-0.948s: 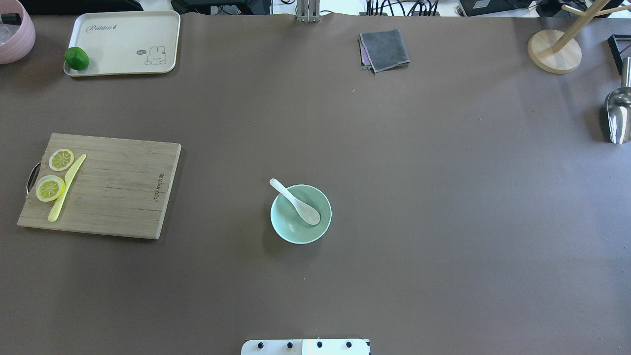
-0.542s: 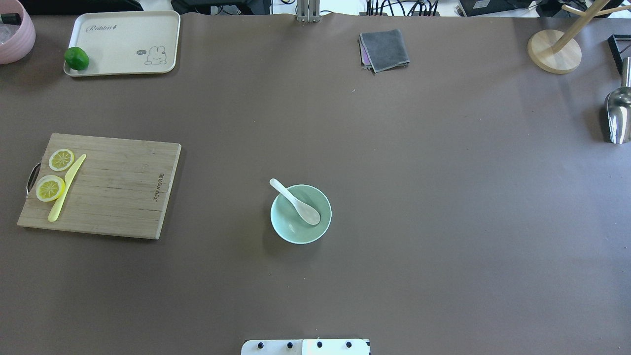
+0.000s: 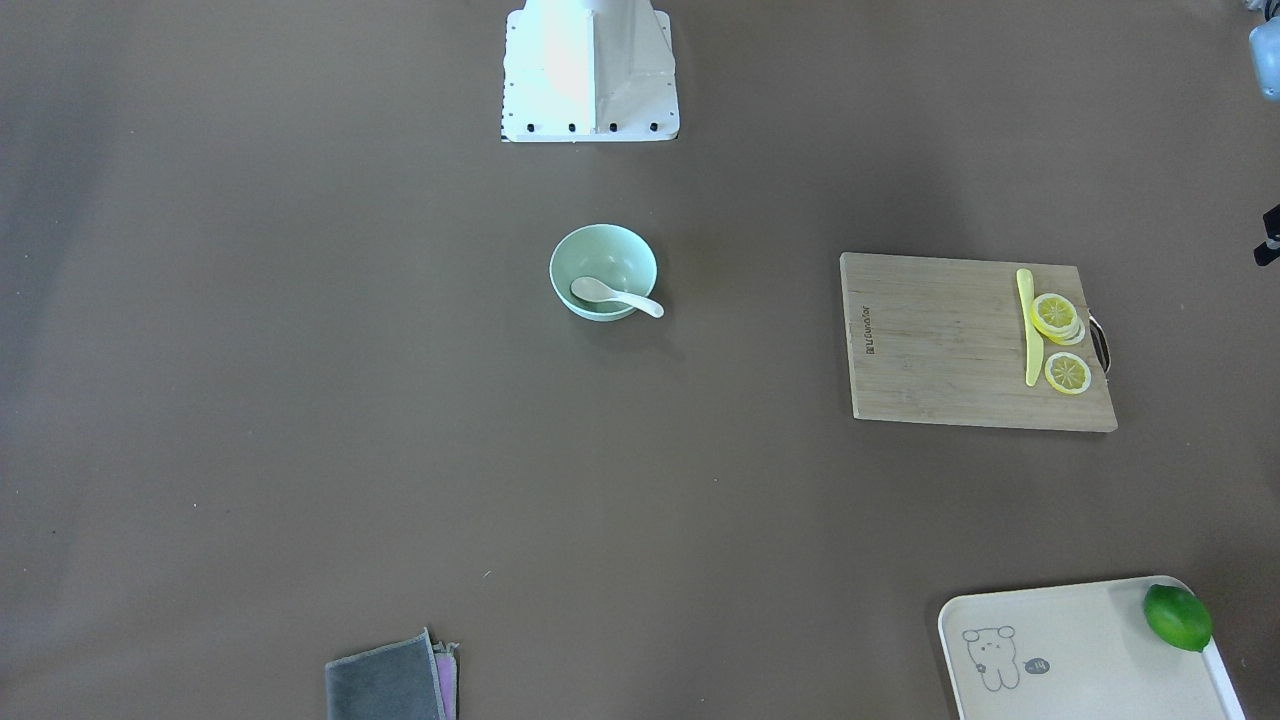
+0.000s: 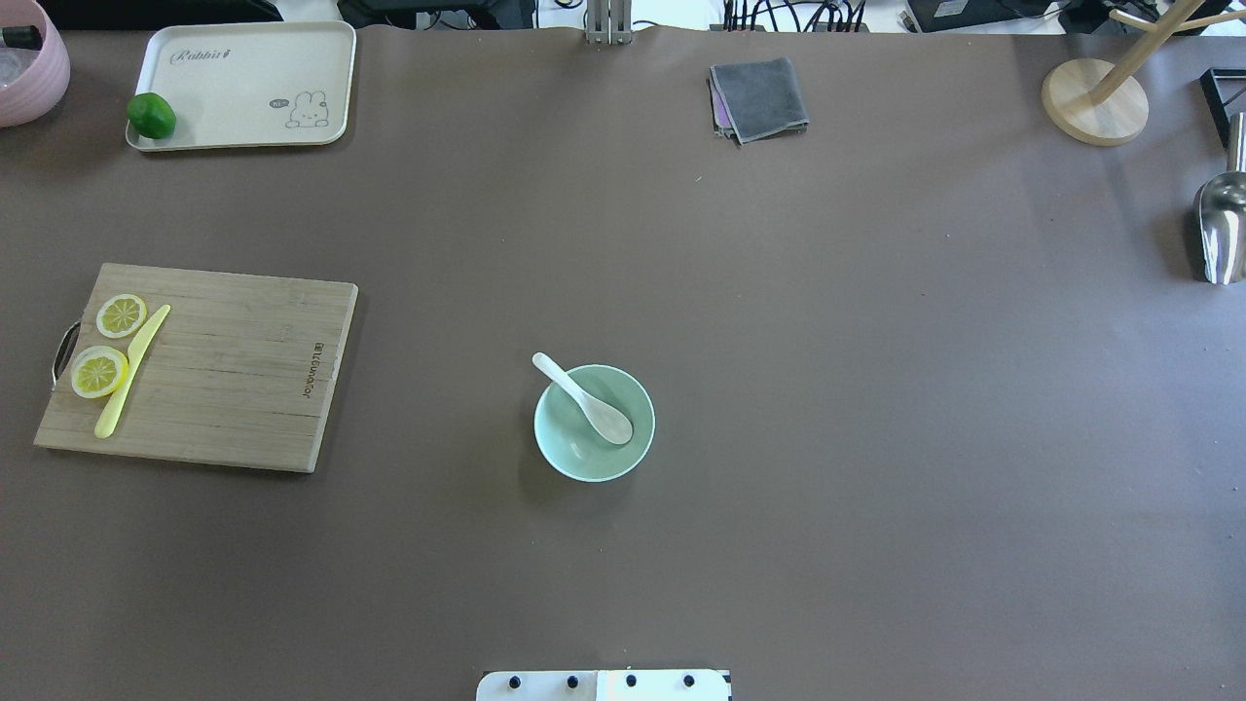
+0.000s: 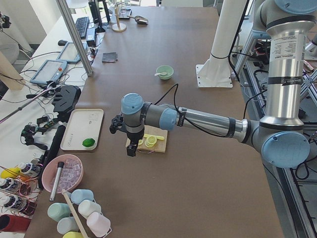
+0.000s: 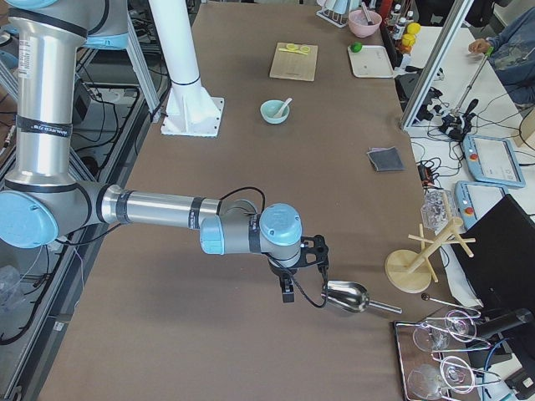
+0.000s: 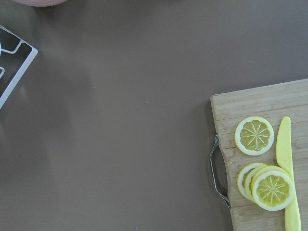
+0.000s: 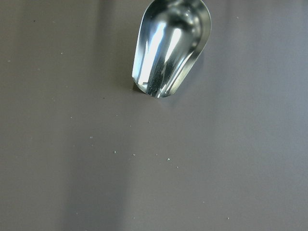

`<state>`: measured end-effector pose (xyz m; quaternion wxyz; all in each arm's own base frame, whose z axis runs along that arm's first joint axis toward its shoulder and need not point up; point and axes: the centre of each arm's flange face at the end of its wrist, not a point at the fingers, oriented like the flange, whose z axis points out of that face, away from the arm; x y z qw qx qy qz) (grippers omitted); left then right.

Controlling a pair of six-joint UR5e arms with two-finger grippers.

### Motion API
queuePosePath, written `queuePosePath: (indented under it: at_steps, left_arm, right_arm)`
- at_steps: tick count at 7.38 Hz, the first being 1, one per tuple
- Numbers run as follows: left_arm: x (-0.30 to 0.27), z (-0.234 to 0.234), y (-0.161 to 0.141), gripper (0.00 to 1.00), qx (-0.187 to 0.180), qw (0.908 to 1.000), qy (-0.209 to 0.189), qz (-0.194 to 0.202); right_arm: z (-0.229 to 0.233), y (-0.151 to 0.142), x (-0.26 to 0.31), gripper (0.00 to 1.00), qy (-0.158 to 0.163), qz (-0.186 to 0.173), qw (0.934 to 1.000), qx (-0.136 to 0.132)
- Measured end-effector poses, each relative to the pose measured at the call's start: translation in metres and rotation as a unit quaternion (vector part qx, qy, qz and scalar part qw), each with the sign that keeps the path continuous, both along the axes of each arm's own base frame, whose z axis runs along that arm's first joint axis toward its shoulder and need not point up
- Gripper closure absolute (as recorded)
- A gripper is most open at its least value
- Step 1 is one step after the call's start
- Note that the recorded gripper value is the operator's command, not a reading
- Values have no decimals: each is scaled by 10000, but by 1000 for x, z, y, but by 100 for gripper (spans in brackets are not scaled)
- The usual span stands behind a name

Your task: Place spoon in bowl

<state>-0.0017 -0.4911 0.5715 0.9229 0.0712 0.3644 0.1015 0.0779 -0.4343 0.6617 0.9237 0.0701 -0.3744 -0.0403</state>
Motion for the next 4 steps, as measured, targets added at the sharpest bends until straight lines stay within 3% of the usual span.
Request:
queuePosePath:
  at_steps: [4]
  left_arm:
    - [0, -3, 0, 1, 22, 10000, 36, -2]
  right_arm:
    - [-5, 1, 0, 0, -17, 9, 10000, 48]
